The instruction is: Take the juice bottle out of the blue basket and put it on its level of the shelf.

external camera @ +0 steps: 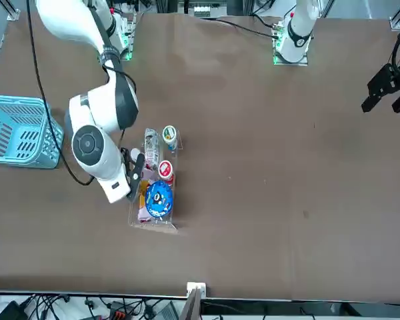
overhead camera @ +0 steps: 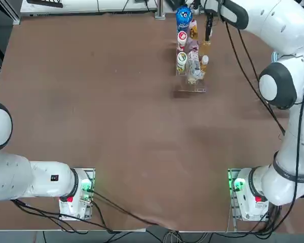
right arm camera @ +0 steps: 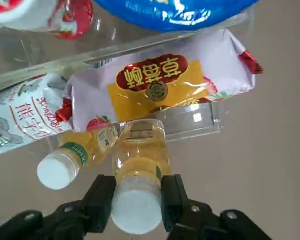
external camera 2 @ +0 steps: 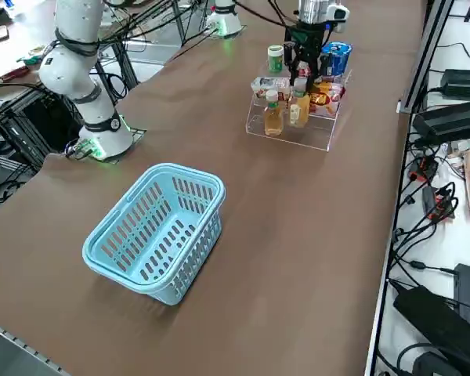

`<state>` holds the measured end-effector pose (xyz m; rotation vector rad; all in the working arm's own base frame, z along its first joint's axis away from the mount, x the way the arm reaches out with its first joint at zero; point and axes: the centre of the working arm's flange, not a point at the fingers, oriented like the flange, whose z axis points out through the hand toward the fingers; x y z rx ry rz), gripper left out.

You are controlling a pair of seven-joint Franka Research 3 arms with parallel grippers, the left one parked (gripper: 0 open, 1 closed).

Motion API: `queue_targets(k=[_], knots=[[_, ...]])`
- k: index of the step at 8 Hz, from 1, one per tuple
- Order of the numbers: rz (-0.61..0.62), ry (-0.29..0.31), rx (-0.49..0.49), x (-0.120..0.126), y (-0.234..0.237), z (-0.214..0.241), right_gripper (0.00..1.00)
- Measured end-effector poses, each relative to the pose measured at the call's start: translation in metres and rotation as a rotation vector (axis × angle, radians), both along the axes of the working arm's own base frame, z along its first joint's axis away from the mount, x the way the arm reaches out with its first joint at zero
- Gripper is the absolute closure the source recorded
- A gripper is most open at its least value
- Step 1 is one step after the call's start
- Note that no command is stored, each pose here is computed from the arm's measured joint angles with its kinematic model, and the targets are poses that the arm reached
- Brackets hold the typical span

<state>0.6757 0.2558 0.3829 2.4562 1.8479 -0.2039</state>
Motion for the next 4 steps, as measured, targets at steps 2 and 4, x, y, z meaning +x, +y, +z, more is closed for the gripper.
queue_targets(k=[2,4], knots=[[-0.009,0.0,-0.001,0.002,0.001,-0.015,0.47],[-0.027,-0.017,0.005,0.005,0.003,-0.023,0.47]])
